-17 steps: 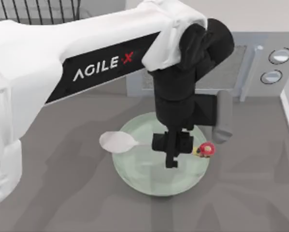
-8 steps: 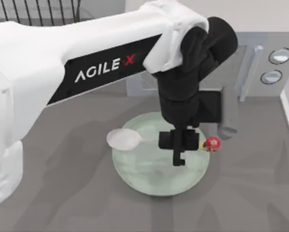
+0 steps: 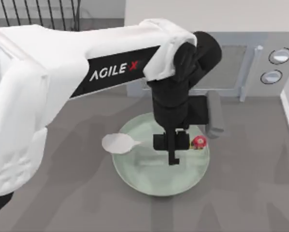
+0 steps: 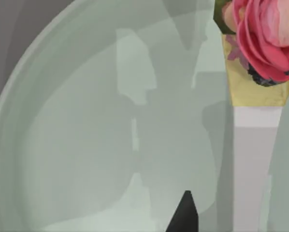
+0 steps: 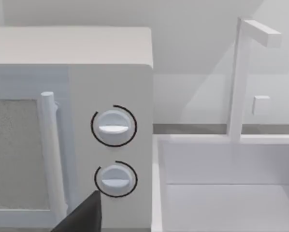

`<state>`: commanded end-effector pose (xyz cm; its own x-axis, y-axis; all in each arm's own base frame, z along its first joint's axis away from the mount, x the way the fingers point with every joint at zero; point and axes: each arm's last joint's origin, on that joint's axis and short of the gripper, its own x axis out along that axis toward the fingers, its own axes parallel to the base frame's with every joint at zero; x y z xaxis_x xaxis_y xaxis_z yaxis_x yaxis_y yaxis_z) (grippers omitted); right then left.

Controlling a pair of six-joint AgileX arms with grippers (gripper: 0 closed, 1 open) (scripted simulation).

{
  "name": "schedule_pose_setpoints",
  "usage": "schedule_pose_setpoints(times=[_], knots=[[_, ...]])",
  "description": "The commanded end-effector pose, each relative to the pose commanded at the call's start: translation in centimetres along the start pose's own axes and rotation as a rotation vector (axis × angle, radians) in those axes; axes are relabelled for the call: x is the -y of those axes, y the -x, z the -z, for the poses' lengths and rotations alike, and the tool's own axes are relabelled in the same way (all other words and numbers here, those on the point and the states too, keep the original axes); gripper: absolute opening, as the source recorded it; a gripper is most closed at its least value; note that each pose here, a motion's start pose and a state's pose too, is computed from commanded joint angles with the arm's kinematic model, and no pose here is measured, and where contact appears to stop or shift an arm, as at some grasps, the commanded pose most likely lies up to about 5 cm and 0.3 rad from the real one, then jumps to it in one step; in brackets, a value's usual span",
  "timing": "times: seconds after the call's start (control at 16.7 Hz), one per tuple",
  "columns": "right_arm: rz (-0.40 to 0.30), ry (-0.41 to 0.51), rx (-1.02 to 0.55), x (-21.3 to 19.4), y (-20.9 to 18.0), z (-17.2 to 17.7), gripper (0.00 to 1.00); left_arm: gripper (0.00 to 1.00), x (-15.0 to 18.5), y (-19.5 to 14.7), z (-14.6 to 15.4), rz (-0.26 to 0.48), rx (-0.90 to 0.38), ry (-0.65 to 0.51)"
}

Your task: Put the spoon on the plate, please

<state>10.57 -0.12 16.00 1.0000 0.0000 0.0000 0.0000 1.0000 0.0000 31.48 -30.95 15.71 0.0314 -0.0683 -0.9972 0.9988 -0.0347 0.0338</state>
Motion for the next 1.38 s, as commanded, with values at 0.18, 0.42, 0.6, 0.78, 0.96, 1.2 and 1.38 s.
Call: schedule_pose_setpoints(times=[0.18,0.42,0.6,0.78,0.96,1.2,1.38], knots=[[0.0,0.0,0.0,0.0,0.0,0.0,1.0,0.0,-0.1,-1.9,0.5,0.029,-0.029,0.014],[0.0,0.0,0.0,0.0,0.0,0.0,1.0,0.0,-0.1,-1.9,0.5,0.029,-0.029,0.014],[0.0,0.0,0.0,0.0,0.0,0.0,1.0,0.23,-0.1,-1.9,0.5,0.029,-0.029,0.014],[0.0,0.0,0.0,0.0,0.0,0.0,1.0,0.45,-0.1,-1.9,0.5,0.029,-0.029,0.014],[0.0,0.0,0.0,0.0,0.0,0.0,1.0,0.68,-0.1,-1.9,0.5,0.029,-0.029,0.014],[0.0,0.0,0.0,0.0,0.0,0.0,1.0,0.98,-0.1,-1.9,0.5,0.029,-0.029,0.014],[0.0,0.0,0.0,0.0,0.0,0.0,1.0,1.0,-0.1,-1.9,0.5,0.029,-0.029,0.014]])
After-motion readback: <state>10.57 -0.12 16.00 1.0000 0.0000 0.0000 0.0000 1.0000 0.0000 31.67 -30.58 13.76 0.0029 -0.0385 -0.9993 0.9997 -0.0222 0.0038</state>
